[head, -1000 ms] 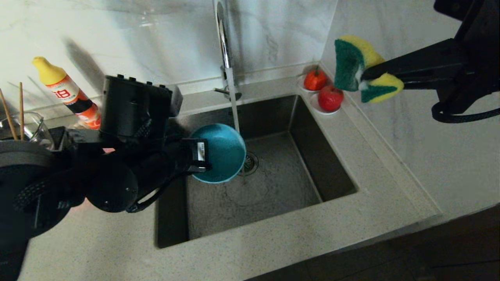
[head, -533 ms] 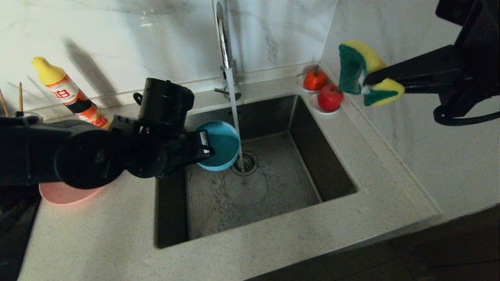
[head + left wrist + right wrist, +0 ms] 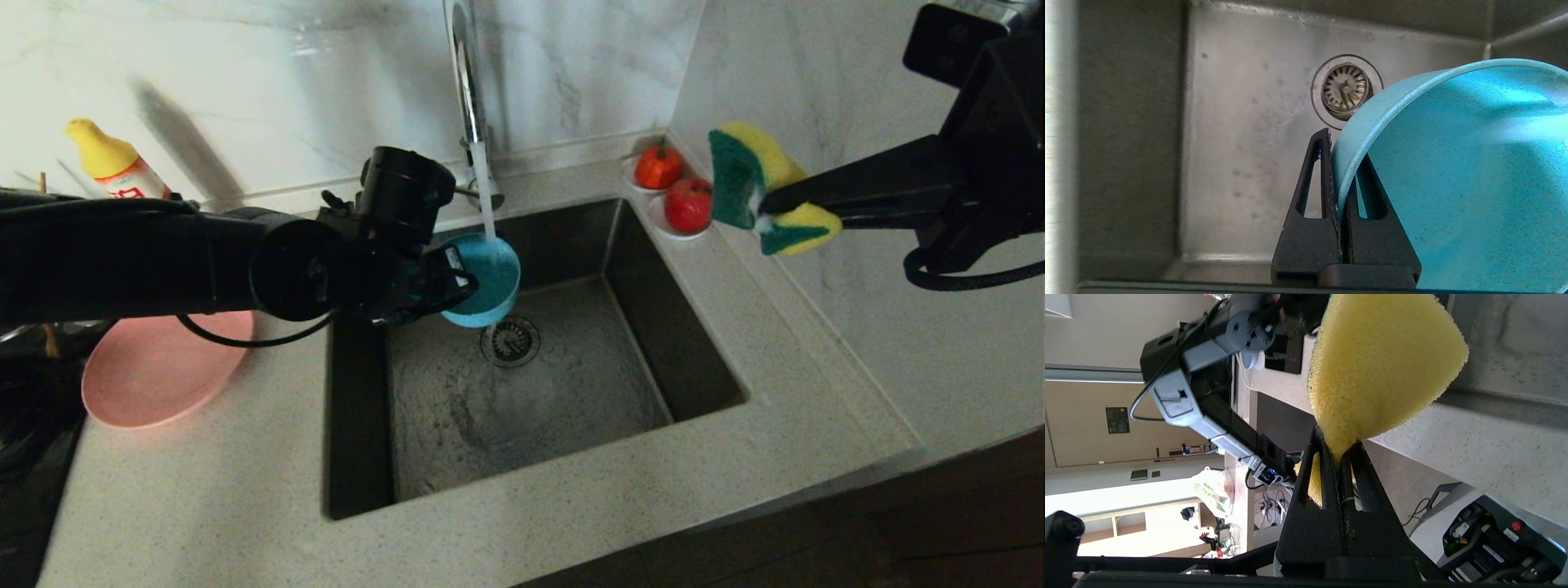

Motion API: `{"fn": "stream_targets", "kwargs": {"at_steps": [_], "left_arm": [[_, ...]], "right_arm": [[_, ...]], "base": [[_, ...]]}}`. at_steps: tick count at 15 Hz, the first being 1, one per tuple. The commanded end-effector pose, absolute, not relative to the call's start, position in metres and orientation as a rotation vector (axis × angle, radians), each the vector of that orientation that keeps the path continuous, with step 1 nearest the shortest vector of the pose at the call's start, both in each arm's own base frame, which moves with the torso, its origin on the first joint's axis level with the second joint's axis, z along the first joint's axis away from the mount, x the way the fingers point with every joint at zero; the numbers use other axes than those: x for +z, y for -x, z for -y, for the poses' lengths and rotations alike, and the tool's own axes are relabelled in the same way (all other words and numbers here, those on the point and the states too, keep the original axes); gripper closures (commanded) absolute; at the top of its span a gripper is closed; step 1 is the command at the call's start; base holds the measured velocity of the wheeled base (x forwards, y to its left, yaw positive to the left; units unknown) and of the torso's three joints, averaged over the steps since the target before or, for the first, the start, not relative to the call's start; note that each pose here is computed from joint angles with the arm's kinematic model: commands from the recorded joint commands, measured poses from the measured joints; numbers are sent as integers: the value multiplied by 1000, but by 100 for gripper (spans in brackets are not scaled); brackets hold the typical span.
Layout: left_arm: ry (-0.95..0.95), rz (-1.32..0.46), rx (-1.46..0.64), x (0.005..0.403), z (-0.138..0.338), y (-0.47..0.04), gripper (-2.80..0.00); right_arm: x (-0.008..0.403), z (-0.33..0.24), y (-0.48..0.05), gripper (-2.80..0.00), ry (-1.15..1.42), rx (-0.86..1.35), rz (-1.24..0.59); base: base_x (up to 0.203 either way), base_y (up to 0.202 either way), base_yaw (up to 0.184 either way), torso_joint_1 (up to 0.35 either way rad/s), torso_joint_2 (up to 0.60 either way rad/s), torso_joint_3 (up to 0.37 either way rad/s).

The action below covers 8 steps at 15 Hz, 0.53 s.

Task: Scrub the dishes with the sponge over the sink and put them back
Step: Rinse the bowl

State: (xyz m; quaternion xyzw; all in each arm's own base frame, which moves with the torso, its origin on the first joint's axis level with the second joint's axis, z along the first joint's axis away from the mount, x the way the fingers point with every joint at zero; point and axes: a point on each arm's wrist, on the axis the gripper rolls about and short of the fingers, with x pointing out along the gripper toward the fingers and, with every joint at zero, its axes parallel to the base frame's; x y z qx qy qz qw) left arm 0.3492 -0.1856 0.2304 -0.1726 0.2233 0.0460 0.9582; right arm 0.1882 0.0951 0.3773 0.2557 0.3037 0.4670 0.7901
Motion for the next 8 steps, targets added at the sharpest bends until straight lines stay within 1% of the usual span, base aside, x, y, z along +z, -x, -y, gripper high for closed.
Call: {"fn": "stream_targets", "kwargs": {"at_steps": [1, 4, 8], "left_arm": [[369, -464, 119, 220, 188, -365, 0], [406, -471, 127, 216, 186, -373, 0], [391, -512, 149, 217, 175, -371, 0]], "right_arm": [[376, -94, -184, 0, -545, 1010, -657], [373, -93, -184, 0, -532, 1012, -658], [372, -94, -186, 0, -533, 1009, -666]], "base": [[0, 0, 0, 0, 0, 0], [0, 0, 0, 0, 0, 0], [0, 0, 0, 0, 0, 0]]}}
